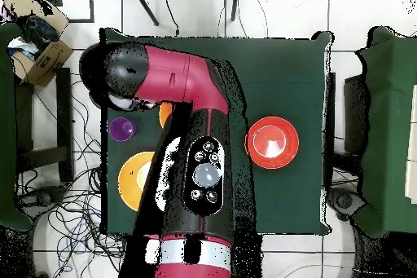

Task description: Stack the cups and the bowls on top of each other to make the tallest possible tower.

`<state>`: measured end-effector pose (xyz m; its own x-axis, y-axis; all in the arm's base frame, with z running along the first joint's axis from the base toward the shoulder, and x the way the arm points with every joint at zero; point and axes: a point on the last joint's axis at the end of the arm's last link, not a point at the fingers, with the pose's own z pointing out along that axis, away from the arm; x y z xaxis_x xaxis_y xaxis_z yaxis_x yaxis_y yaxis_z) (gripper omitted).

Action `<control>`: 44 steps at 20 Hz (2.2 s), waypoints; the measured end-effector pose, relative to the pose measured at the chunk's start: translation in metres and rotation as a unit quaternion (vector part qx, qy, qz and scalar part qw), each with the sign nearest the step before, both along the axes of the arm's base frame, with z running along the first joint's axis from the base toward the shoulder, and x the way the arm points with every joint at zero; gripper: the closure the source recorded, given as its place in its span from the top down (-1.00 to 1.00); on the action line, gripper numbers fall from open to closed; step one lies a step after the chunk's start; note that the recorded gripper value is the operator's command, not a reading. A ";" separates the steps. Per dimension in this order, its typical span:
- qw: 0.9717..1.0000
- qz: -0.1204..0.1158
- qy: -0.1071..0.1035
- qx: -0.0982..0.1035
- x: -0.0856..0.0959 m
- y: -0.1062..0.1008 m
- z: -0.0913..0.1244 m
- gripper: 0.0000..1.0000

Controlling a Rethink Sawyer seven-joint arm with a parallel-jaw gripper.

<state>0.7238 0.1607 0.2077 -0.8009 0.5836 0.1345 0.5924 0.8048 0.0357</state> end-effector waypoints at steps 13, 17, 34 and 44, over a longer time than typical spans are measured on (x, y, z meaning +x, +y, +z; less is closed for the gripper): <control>0.998 -0.018 -0.011 -0.054 -0.008 -0.007 -0.082 1.00; 0.997 -0.029 0.005 -0.070 -0.019 -0.010 -0.120 1.00; 0.997 -0.068 0.036 -0.015 -0.022 0.015 -0.157 1.00; 0.997 -0.073 0.036 -0.003 -0.019 0.021 -0.156 1.00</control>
<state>0.7045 0.1821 0.0522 -0.6959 0.6939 0.1853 0.7038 0.7102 -0.0162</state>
